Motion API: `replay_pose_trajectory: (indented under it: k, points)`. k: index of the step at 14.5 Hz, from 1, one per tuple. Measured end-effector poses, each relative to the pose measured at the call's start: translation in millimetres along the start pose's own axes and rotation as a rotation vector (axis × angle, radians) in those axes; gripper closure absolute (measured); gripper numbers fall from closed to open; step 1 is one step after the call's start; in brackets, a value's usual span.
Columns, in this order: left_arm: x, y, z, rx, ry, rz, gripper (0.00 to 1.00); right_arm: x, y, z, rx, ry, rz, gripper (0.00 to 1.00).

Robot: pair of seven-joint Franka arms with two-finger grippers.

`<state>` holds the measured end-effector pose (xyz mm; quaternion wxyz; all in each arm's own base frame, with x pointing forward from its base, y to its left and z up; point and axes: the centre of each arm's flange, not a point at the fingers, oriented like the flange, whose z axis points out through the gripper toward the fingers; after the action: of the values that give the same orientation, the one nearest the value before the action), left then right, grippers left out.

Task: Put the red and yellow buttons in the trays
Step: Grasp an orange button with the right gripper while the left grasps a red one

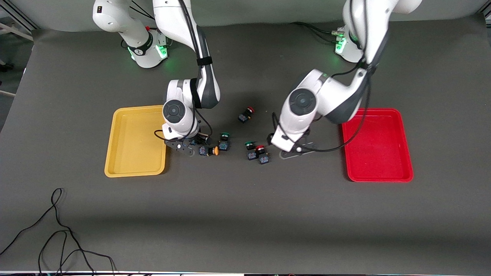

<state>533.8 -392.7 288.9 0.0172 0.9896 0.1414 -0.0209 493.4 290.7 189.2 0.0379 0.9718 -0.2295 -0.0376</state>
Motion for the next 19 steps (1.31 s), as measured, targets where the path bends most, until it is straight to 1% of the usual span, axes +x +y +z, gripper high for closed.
replay_pose_trajectory:
  k: [3,5,6,7,8,10,13,14,15,16,17,18,19]
  points:
    - [-1,15,38,-0.029,0.020,-0.064,0.00,-2,-3,8,0.012,0.011,0.003,0.00]
    - [-5,30,54,-0.013,0.040,-0.066,0.01,-1,-3,9,0.011,0.010,0.002,0.00]
    - [-6,37,61,-0.006,0.055,-0.058,0.04,-1,-2,9,0.011,0.011,-0.003,0.04]
    - [-7,43,66,0.000,0.066,-0.051,0.04,-1,-2,9,0.011,0.011,-0.011,0.04]
    - [-6,46,72,0.003,0.075,-0.041,0.07,1,-2,8,0.015,0.013,-0.015,0.12]
    - [-7,50,82,-0.002,0.082,-0.031,0.08,7,-3,5,0.036,0.010,-0.016,0.31]
    - [-6,52,95,-0.019,0.086,-0.030,0.10,19,5,5,0.041,0.005,-0.006,0.64]
    - [-6,52,98,-0.024,0.087,-0.030,0.10,23,8,7,0.039,0.000,-0.001,0.71]
    - [-6,52,102,-0.028,0.087,-0.030,0.11,24,11,9,0.035,-0.011,0.000,0.71]
    - [-6,52,106,-0.033,0.088,-0.030,0.13,25,13,10,0.030,-0.026,0.003,0.76]
    - [-6,53,108,-0.040,0.091,-0.029,0.13,24,13,10,0.029,-0.036,0.003,0.77]
    - [-6,54,110,-0.044,0.092,-0.028,0.16,24,12,8,0.032,-0.042,0.002,0.74]
    - [-6,55,110,-0.045,0.093,-0.027,0.16,24,10,4,0.040,-0.045,-0.001,0.67]
